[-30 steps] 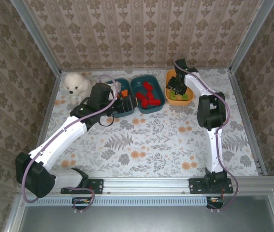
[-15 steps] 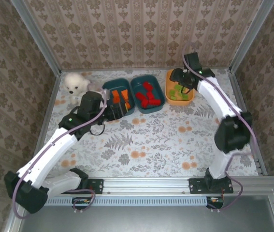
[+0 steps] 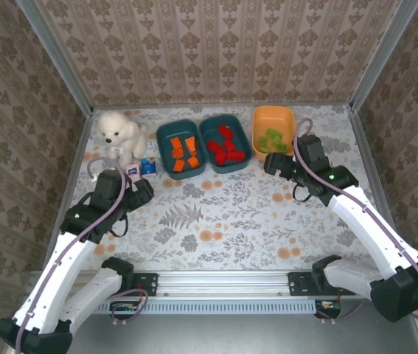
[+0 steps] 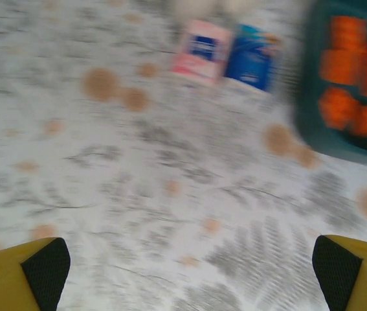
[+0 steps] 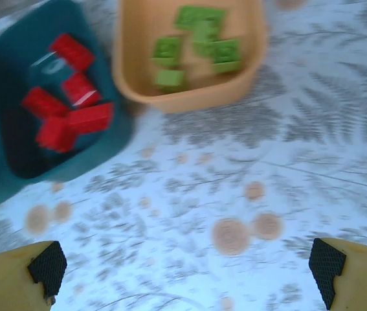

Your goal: Sort the legos into containers by color

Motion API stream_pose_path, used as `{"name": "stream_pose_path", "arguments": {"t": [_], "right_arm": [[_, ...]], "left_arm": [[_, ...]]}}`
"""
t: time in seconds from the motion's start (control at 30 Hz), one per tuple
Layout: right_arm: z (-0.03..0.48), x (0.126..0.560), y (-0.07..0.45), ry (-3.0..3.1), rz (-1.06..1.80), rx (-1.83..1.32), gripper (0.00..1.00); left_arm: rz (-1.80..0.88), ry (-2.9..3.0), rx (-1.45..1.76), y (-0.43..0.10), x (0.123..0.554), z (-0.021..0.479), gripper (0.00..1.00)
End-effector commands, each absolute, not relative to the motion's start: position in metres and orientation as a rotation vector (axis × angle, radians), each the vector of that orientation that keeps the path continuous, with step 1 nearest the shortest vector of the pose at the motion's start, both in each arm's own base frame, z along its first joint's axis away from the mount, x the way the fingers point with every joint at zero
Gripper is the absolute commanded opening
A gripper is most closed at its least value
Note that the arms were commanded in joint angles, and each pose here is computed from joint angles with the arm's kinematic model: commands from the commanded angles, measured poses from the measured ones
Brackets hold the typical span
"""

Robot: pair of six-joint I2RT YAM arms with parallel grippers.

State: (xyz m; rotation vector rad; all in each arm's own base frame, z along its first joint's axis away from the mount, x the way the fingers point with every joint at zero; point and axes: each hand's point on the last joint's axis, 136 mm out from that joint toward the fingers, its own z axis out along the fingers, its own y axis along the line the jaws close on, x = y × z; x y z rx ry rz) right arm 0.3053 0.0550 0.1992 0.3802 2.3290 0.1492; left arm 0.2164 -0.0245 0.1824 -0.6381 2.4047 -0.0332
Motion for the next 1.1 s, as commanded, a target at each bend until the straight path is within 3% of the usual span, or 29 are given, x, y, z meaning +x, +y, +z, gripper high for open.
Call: {"name": "stream_pose_path", "arguments": {"t": [0.0,0.17,0.37,0.57,0.77,1.07], "right_arm": [[0.209,0.311,0.002,2.107,-0.132,0.421,1.00],[0.189,0.328,-0.029,2.018,-0.394,0.363,1.00],[0.148,0.357,-0.022,2.063,-0.410,0.242,1.00],[0.126,0.386,-0.014,2.033,-0.317,0.185,1.00],[0.115,0.406,-0.027,1.978,-0.228,0.209,1.00],[0.109,0.371,-0.030,1.784,-0.123,0.221,1.00]], "left_arm": [[0.421,2.310,-0.707,0.033,0.222,0.183,1.00],[0.560,2.120,-0.466,0.054,0.284,0.187,1.00],[0.366,2.089,-0.310,0.061,0.345,0.147,1.00],[0.202,2.112,-0.167,0.031,0.391,0.106,1.00],[0.196,2.084,-0.091,0.028,0.413,0.098,1.00],[0.205,1.861,-0.011,0.011,0.388,0.101,1.00]]}}
